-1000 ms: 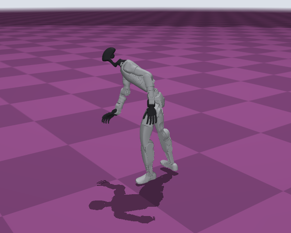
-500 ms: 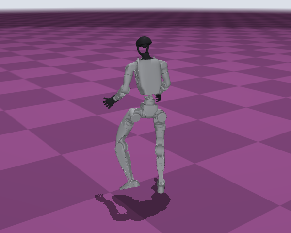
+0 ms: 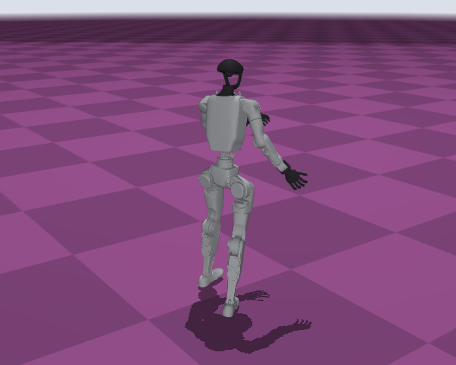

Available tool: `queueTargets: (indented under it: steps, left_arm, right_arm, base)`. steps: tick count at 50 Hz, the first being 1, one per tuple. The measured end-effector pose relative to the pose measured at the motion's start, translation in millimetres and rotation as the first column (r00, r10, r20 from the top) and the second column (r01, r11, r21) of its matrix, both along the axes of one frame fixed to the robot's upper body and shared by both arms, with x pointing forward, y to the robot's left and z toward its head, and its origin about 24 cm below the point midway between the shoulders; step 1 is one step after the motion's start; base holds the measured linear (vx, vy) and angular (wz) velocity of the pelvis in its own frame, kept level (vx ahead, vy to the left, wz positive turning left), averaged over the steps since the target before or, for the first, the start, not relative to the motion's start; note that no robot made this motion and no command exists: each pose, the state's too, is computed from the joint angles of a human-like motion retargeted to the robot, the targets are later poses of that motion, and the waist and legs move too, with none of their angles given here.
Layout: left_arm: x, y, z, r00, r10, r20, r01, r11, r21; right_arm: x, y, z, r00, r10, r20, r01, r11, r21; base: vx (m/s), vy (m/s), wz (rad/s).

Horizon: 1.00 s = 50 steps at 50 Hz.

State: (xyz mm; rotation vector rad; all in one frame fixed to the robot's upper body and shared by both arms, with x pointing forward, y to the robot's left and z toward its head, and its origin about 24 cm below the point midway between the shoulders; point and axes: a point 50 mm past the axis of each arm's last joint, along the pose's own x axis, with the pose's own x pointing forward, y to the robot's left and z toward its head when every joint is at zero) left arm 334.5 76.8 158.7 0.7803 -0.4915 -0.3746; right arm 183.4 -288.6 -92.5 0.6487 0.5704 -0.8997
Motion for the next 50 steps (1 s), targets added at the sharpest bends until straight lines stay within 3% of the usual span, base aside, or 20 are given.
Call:
queueTargets:
  steps: [5,11,17,22,27,32,39,45,50]
  left_arm:
    - [2,-18,29,0.962,-0.061,0.268,-0.003,0.972,0.234]
    - [0,-31,26,0.929,-0.115,0.353,0.004,0.954,0.298]
    - [1,-24,31,0.921,-0.139,0.365,0.020,0.950,0.311]
    - [2,-16,46,0.925,-0.109,0.364,0.045,0.982,0.181]
    - [-1,-26,49,0.927,-0.154,0.341,0.118,0.985,0.122]
    - [-15,-45,55,0.904,-0.233,0.358,0.223,0.972,0.070]
    - [-42,-55,40,0.902,-0.241,0.358,0.300,0.946,-0.119]
    - [-55,-45,-20,0.979,-0.133,0.156,0.172,0.947,-0.272]
    - [-62,-19,-43,0.999,0.003,0.048,0.015,0.927,-0.375]
  right_arm:
    - [-116,0,-53,0.882,0.015,-0.470,-0.023,1.000,-0.011]
    - [-259,-15,-47,0.623,-0.081,-0.778,0.045,0.997,-0.068]
    - [-343,-45,-6,0.460,-0.235,-0.856,0.176,0.969,-0.172]
    - [-370,-79,30,0.388,-0.466,-0.795,0.380,0.867,-0.323]
    - [-386,-104,64,0.284,-0.584,-0.760,0.424,0.788,-0.447]
    - [-392,-107,72,0.257,-0.574,-0.777,0.400,0.795,-0.456]
    - [-358,-103,45,0.328,-0.563,-0.758,0.410,0.808,-0.423]
    - [-286,-117,27,0.417,-0.615,-0.669,0.426,0.783,-0.454]
    - [-157,-163,60,0.546,-0.744,-0.387,0.571,0.668,-0.477]
  base:
    - [0.47,0.17,-1.11]
    - [0.44,0.15,-1.08]
    - [0.41,0.11,-0.69]
    - [0.43,0.08,-0.40]
    - [0.48,0.02,0.14]
    - [0.47,-0.15,0.55]
    - [0.51,-0.07,1.27]
    - [0.51,-0.11,1.38]
    - [0.42,-0.38,0.85]
